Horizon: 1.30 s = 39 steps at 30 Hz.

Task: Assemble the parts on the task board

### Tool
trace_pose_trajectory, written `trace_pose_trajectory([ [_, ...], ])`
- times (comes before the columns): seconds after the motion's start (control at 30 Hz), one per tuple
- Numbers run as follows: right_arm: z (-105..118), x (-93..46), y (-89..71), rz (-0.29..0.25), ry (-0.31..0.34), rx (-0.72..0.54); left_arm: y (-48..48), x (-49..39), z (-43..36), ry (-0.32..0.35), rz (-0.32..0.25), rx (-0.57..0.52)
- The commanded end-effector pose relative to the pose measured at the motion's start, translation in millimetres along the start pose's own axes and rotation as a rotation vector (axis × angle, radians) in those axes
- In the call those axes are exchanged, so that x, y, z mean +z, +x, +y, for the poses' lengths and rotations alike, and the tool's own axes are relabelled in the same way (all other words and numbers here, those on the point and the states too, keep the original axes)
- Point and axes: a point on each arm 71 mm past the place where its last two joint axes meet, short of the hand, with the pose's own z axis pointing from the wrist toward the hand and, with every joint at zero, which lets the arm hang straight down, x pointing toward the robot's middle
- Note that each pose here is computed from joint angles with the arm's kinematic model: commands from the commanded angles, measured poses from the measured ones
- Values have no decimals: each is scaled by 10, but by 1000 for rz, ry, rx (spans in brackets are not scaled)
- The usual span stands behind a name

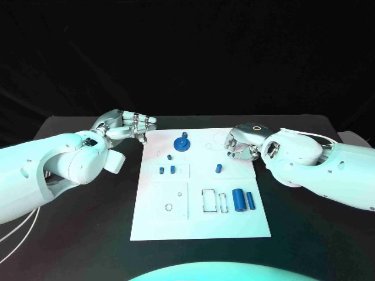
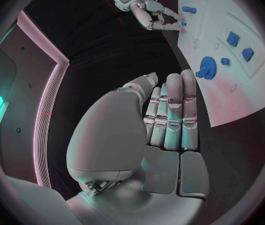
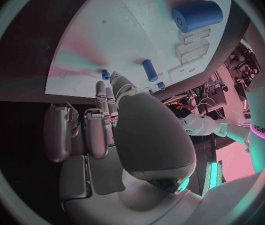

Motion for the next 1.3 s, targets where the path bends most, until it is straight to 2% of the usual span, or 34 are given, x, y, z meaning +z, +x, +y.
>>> trace_pose_trajectory([
  [0.03,-6,17,24,15,15,-48,0,-6,-29,24,-8,-70],
  [1.3,42,104,239,81,20,-65,-19,-18,-10,0,-5,-70],
])
